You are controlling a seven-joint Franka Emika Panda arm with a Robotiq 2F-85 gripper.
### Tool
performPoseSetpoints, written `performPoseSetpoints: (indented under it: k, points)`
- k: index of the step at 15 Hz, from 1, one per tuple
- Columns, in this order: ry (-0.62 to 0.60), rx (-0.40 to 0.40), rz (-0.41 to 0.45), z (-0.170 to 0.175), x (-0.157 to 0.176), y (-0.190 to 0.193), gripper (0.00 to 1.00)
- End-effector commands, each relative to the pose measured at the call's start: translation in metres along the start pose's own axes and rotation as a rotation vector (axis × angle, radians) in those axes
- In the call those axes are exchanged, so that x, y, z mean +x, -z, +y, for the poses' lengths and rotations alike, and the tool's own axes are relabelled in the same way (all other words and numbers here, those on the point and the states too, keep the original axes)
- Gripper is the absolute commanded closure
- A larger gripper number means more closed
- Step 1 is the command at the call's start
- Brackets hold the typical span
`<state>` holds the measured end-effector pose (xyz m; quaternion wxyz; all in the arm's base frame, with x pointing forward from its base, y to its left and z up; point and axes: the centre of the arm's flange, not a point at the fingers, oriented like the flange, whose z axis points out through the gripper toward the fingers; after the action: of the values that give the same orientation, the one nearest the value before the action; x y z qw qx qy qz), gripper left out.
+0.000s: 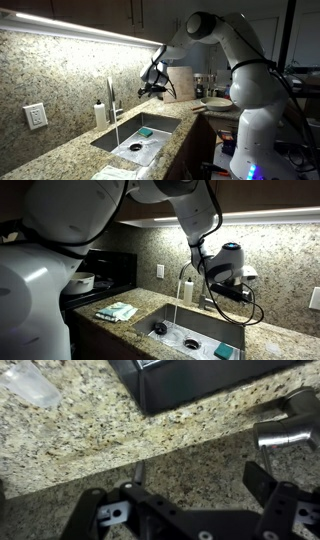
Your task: Close the faucet and center the spout
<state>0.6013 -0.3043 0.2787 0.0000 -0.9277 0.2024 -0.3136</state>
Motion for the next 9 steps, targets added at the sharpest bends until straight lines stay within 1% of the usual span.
performPoseSetpoints:
  k: [1,2,4,9]
  points:
    - [0.044,-0.026,0.082,-0.013,0.017,-0.027,0.00]
    - [0.049,-0.042,0.092,-0.017,0.022,-0.033,0.00]
    - [0.053,-0.049,0.108,-0.019,0.029,-0.040,0.00]
    - [0.055,-0.037,0.142,-0.019,0.053,-0.052,0.00]
